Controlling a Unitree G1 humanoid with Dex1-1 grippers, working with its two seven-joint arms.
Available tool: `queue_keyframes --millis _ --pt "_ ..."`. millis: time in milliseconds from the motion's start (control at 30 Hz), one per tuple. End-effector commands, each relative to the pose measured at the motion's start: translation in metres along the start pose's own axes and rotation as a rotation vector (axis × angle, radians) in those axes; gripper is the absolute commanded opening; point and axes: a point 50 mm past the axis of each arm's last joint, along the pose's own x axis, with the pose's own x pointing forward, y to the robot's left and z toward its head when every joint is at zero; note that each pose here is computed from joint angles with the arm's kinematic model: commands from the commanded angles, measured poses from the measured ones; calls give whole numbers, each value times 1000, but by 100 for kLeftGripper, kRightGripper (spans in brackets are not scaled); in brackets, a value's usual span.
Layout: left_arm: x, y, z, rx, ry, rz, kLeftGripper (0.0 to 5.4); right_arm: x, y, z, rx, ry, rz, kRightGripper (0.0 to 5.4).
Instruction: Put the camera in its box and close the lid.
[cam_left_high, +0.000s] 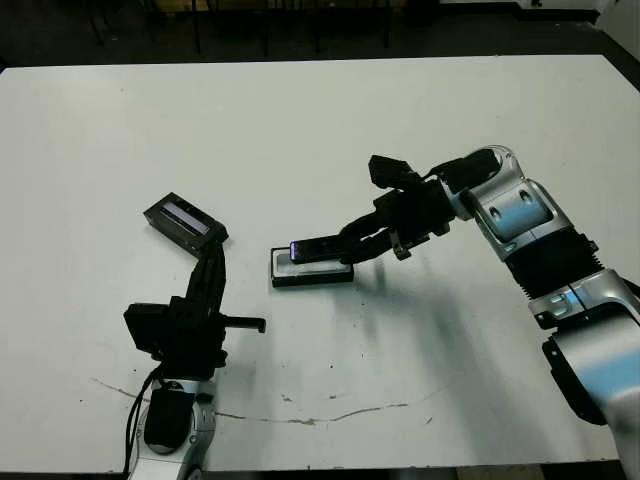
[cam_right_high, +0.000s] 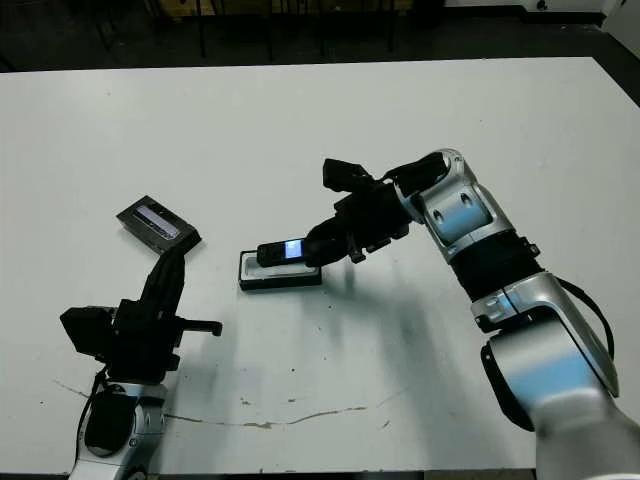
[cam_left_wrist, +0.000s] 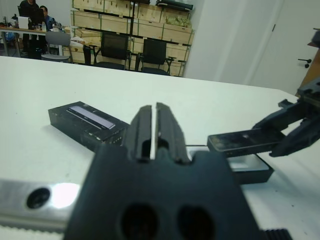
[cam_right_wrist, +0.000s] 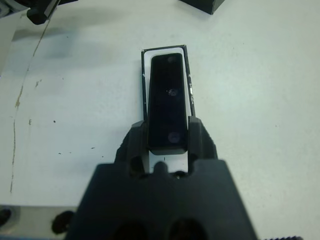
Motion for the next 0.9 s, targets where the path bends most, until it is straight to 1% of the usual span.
queue_keyframes --millis 33,300,433,567,733,900 --pt "-18 5 -14 5 99 38 0 2 0 -1 4 26 -1 57" --pt "-18 4 -13 5 96 40 0 4 1 -3 -20 31 -26 57" --pt "-18 5 -14 13 93 38 0 5 1 -5 3 31 -9 57" --pt "-18 4 -14 0 103 43 0 5 2 -4 -13 48 -15 57" --pt "-18 4 -14 1 97 38 0 8 2 -1 4 51 21 57" --pt "-19 3 -15 9 100 41 0 12 3 1 -7 60 44 57"
